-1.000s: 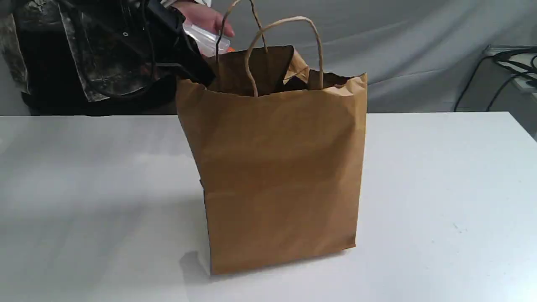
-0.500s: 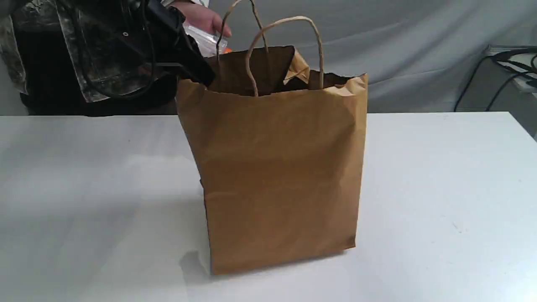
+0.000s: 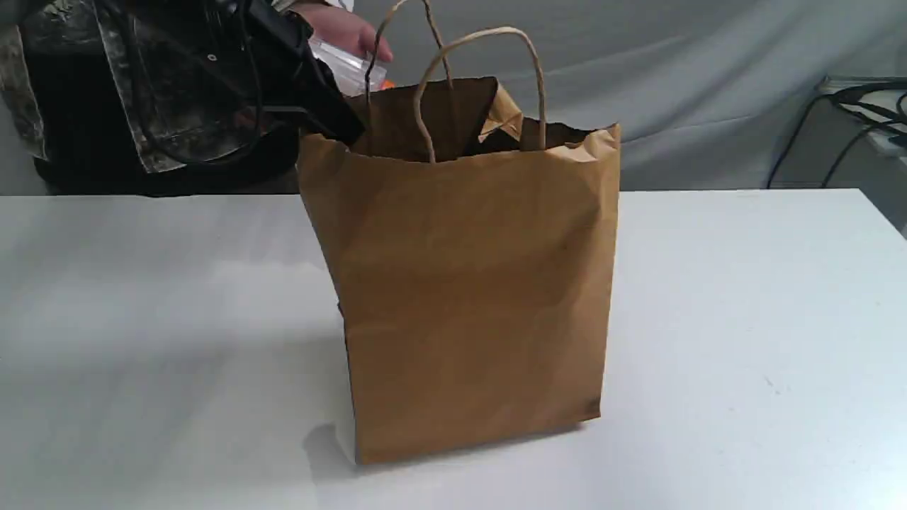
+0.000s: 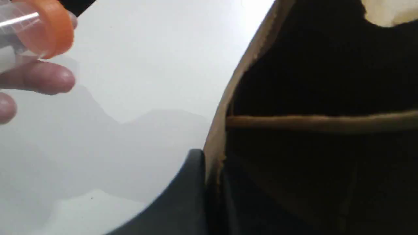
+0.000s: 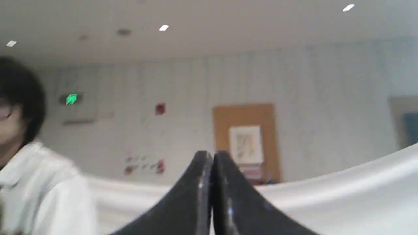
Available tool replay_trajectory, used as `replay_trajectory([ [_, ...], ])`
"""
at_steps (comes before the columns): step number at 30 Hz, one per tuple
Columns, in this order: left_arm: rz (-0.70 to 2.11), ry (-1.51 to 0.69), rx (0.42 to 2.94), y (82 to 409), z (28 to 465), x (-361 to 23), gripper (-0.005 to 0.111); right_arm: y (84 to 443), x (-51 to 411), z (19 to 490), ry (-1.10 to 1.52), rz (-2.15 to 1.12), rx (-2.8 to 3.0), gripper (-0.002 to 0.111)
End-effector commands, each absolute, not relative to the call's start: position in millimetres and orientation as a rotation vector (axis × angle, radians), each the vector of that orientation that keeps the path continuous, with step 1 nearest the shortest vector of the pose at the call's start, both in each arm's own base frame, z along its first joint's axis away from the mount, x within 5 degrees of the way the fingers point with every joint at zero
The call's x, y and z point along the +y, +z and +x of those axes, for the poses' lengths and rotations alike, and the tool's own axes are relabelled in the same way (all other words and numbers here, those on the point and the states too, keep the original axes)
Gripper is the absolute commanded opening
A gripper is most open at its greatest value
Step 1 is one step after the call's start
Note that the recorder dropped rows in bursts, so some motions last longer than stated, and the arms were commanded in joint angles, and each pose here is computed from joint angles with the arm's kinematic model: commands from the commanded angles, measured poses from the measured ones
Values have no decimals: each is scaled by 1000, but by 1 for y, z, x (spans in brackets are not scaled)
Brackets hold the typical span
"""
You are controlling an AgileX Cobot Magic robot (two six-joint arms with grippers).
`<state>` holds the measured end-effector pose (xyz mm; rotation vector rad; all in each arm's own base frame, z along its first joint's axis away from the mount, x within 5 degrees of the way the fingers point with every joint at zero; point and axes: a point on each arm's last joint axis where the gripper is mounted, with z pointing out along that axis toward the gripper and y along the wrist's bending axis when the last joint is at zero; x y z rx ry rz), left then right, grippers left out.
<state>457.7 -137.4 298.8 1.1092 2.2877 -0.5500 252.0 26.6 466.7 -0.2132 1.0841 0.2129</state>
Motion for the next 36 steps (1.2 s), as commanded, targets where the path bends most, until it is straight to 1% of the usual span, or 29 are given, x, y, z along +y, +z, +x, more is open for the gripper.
replay_trajectory([
  [1, 1101, -563, 2296, 299, 457, -138, 0, 446, 47, 267, 330, -449, 1253, 0],
  [2, 1101, -563, 2296, 299, 457, -138, 0, 439, 55, 270, 382, -550, 1303, 0],
  [6, 1101, -563, 2296, 299, 457, -138, 0, 410, 71, 281, 561, -777, 1418, 0],
  [9, 1102, -563, 2296, 299, 457, -138, 0, 395, 75, 286, 737, -850, 1444, 0],
  [12, 1102, -563, 2296, 299, 457, -138, 0, 380, 70, 289, 946, -874, 1467, 0],
  [13, 1102, -563, 2296, 299, 457, -138, 0, 375, 66, 294, 966, -855, 1488, 0],
  [15, 1102, -563, 2296, 299, 457, -138, 0, 366, 60, 303, 1010, -792, 1549, 5],
  [16, 1102, -563, 2296, 299, 457, -138, 0, 361, 58, 306, 1020, -779, 1574, 9],
  [18, 1102, -563, 2296, 299, 457, -138, 0, 355, 58, 310, 1035, -768, 1599, 22],
  [21, 1102, -563, 2296, 299, 457, -138, 0, 351, 58, 313, 1046, -763, 1611, 44],
  [22, 1102, -563, 2296, 299, 457, -138, 0, 350, 58, 314, 1045, -764, 1611, 53],
  [24, 1102, -563, 2296, 299, 457, -138, 0, 350, 58, 314, 1041, -768, 1609, 62],
  [25, 1102, -563, 2296, 299, 457, -138, 0, 350, 58, 314, 1041, -768, 1609, 64],
  [29, 1102, -563, 2296, 299, 457, -138, 0, 350, 62, 314, 1035, -791, 1592, 64],
  [36, 1102, -563, 2296, 299, 457, -138, 0, 346, 97, 303, 1024, -1003, 1528, 63],
])
